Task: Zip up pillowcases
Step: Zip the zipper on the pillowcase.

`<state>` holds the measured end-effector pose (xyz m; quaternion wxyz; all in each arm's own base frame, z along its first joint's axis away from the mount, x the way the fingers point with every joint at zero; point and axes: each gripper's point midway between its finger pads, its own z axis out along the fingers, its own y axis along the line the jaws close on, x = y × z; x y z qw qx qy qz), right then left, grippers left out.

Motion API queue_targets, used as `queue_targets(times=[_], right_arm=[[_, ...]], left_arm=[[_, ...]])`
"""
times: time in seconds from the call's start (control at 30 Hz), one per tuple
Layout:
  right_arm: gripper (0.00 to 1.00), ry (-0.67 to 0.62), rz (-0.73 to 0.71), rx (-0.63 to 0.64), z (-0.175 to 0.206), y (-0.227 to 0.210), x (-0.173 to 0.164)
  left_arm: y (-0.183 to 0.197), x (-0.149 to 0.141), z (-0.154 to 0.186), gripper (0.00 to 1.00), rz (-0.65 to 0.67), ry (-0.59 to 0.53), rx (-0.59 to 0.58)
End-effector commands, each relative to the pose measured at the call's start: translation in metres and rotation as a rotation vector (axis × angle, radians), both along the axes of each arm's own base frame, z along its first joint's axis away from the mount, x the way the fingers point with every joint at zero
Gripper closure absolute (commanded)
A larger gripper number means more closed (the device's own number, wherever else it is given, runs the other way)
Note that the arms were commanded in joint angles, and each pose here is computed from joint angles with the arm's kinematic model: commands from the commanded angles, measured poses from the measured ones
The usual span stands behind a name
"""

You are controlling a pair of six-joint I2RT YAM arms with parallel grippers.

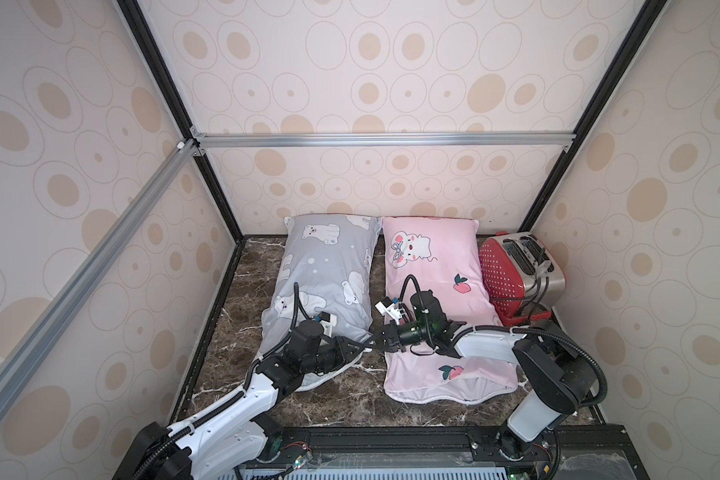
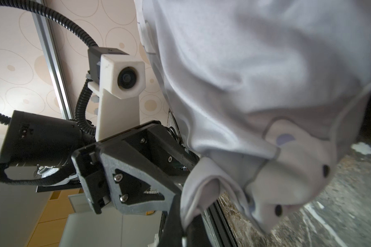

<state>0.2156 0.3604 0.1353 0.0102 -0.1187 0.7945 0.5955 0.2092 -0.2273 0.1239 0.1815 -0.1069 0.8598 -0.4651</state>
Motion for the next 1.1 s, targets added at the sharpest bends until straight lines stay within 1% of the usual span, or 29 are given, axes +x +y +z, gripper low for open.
queue_targets(times=[0.0,0.73,0.97,1.07], right_arm=[[1.0,0.016,-0.005,-0.052,-0.019,-0.002,-0.001],[1.0,0.009,-0.025,-0.068,-0.021,-0.008,0.003],[1.0,0.011,-0.025,-0.062,-0.021,-0.007,0.003],[1.0,0.009,-0.025,-0.058,-0.02,-0.007,0.003]], left_arm=[[-0.01,0.005,0.026,0.71,-0.007,-0.064,-0.089],[-0.005,0.006,0.014,0.83,0.017,-0.036,-0.056],[-0.005,0.005,0.01,0.83,0.013,-0.031,-0.043],[-0.006,0.006,0.009,0.78,0.012,-0.031,-0.037]])
